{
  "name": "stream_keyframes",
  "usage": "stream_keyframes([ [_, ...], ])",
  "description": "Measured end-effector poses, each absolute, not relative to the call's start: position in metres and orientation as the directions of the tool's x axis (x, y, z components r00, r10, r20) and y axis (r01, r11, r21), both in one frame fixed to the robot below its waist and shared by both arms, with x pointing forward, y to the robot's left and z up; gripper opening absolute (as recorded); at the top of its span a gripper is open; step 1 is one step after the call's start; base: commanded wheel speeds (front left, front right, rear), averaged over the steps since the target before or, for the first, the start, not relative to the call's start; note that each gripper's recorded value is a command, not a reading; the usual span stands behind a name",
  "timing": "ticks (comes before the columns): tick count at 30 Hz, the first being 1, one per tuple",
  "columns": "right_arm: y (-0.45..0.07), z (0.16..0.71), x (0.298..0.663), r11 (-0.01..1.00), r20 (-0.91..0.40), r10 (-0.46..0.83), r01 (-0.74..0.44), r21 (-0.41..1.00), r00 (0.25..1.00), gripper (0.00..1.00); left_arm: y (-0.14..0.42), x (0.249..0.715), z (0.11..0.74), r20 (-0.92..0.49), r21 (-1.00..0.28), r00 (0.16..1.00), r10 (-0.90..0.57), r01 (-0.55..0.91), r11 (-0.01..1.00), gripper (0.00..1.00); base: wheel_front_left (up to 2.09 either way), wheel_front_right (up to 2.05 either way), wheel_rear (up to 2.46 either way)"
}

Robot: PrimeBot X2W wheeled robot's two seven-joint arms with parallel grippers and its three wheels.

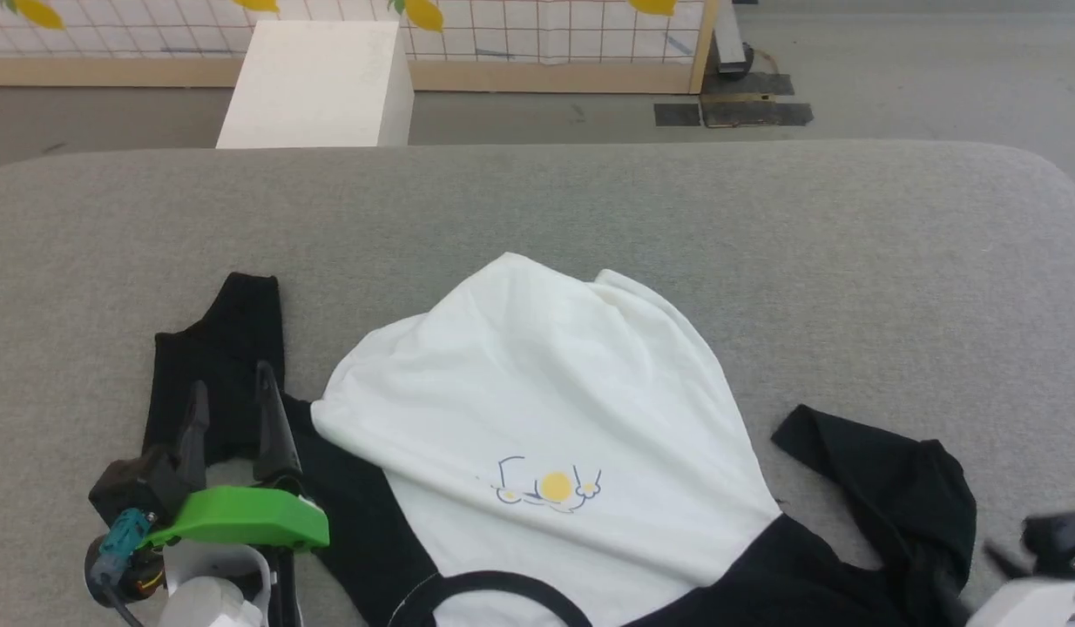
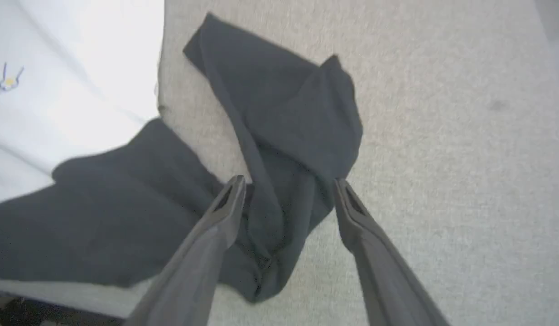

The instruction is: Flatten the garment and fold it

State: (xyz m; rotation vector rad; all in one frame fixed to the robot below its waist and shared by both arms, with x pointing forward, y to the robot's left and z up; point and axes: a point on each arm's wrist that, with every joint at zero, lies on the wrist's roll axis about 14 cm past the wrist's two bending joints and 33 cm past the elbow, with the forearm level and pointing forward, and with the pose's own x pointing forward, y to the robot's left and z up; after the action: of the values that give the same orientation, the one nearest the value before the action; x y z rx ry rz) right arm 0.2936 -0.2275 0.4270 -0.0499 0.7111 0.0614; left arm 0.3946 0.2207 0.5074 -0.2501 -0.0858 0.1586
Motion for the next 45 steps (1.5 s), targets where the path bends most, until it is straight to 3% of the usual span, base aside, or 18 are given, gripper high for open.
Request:
stream_keyframes([
  [5,-0.221,0.468,0.334,1.000,-0.428,0.005,-0.004,0.003,0.904,1.00,0.226,0.390,0.507,0.062,-0.251,0.982,0.181,-0.160,0.955,1.00,0.00,0.00,0.00],
  [9,-0.199,0.484,0.358,0.996,-0.313,0.054,-0.028,0.089,0.948,1.00,0.231,0.386,0.509,0.068,-0.250,0.979,0.193,-0.170,0.953,1.00,0.00,0.00,0.00],
  [16,-0.148,0.441,0.373,0.976,-0.452,0.196,-0.131,0.172,0.870,1.00,0.233,0.382,0.506,0.059,-0.247,0.978,0.198,-0.178,0.952,1.00,0.00,0.00,0.00],
  [26,-0.117,0.395,0.411,0.969,-0.629,0.245,-0.198,0.146,0.738,1.00,0.235,0.384,0.500,0.039,-0.250,0.979,0.202,-0.186,0.950,1.00,0.00,0.00,0.00],
  [27,-0.113,0.384,0.415,0.968,-0.673,0.245,-0.212,0.132,0.698,0.44,0.236,0.386,0.499,0.037,-0.248,0.979,0.202,-0.187,0.950,1.00,0.00,0.00,0.00],
  [28,-0.109,0.382,0.418,0.966,-0.685,0.250,-0.220,0.132,0.685,0.01,0.236,0.387,0.499,0.036,-0.248,0.979,0.203,-0.188,0.950,1.00,0.00,0.00,0.00],
  [34,-0.091,0.391,0.456,0.953,-0.663,0.270,-0.294,0.079,0.698,0.00,0.239,0.391,0.495,0.025,-0.253,0.977,0.212,-0.199,0.947,1.00,0.00,0.00,0.00],
  [43,-0.069,0.462,0.549,0.937,-0.404,0.307,-0.348,-0.030,0.862,0.00,0.247,0.397,0.489,0.006,-0.241,0.973,0.232,-0.224,0.944,1.00,0.00,0.00,0.00],
  [44,-0.065,0.468,0.555,0.935,-0.379,0.315,-0.354,-0.035,0.870,0.02,0.248,0.398,0.488,0.004,-0.240,0.972,0.234,-0.226,0.944,1.00,0.00,0.00,0.00],
  [45,-0.062,0.473,0.561,0.934,-0.357,0.322,-0.357,-0.032,0.877,0.17,0.249,0.398,0.488,0.003,-0.239,0.972,0.236,-0.228,0.944,1.00,0.00,0.00,0.00],
])
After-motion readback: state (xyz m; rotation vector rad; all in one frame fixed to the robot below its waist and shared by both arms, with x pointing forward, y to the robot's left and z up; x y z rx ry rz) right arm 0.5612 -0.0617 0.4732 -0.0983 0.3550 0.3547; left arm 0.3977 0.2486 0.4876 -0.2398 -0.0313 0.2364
